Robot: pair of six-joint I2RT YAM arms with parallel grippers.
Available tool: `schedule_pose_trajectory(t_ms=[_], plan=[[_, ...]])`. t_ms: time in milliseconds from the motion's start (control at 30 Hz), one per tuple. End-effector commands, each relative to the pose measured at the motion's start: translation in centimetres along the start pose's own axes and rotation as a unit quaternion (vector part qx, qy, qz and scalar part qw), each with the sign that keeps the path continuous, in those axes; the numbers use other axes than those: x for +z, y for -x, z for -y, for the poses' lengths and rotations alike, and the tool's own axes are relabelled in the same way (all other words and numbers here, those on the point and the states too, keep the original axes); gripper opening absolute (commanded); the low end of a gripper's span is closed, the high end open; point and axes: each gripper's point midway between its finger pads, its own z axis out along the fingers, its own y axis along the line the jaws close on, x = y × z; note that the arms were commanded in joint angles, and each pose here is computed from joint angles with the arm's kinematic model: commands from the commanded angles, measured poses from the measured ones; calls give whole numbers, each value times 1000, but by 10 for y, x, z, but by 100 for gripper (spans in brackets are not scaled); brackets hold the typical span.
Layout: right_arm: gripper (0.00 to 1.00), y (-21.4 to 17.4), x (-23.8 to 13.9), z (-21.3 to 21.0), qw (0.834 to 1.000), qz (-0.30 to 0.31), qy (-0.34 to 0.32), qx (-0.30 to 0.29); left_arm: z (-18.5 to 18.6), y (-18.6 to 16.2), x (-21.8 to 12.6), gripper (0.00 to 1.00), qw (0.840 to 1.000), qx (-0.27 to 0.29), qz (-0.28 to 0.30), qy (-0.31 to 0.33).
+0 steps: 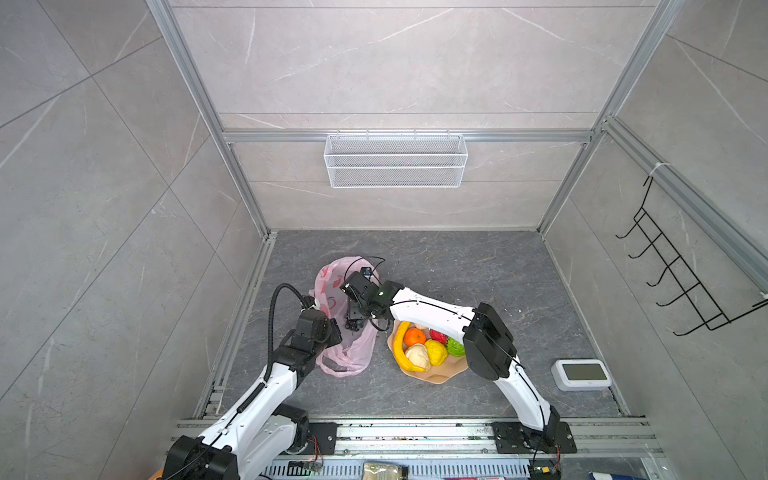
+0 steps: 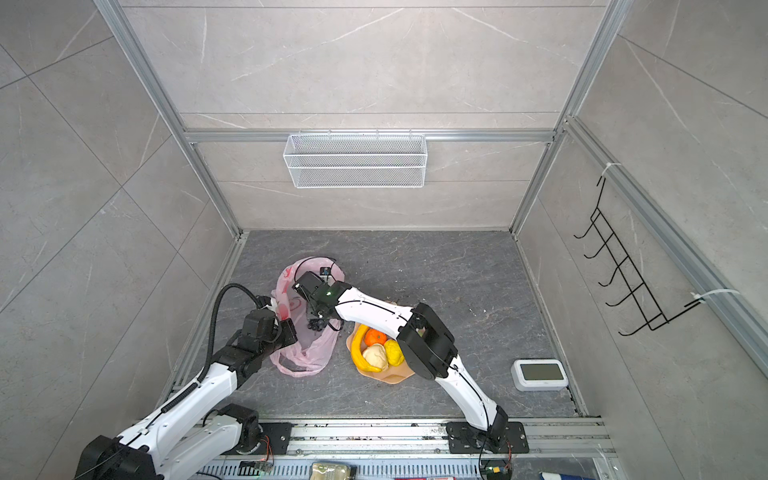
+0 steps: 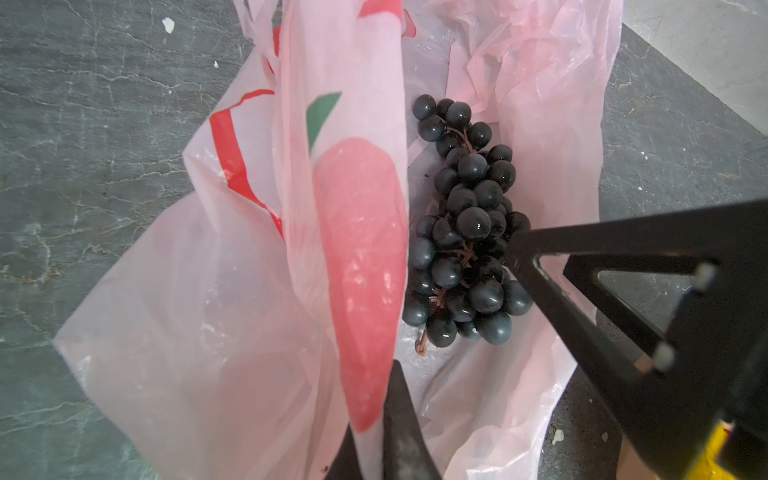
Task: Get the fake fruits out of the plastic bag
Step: 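Lower the right gripper into the bag and close it on the black grapes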
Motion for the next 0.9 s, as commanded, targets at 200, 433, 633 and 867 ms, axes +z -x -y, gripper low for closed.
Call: schedule_pose_trajectory(t_ms=[200,433,633,867], plan=[[81,-8,13,-9,999,-20,35,9,-1,7,-1,0,1000,-5,18,2],[87,-11,26,-2,999,-31,2,11,-1,7,-2,0,1000,-6,22,3],[85,2,0,-10,999,11,-19,-24,-1,7,-2,0,1000,-5,21,3],[82,4,-23,-46,997,20,51,-51,-3,7,-2,0,1000,-9,26,5]])
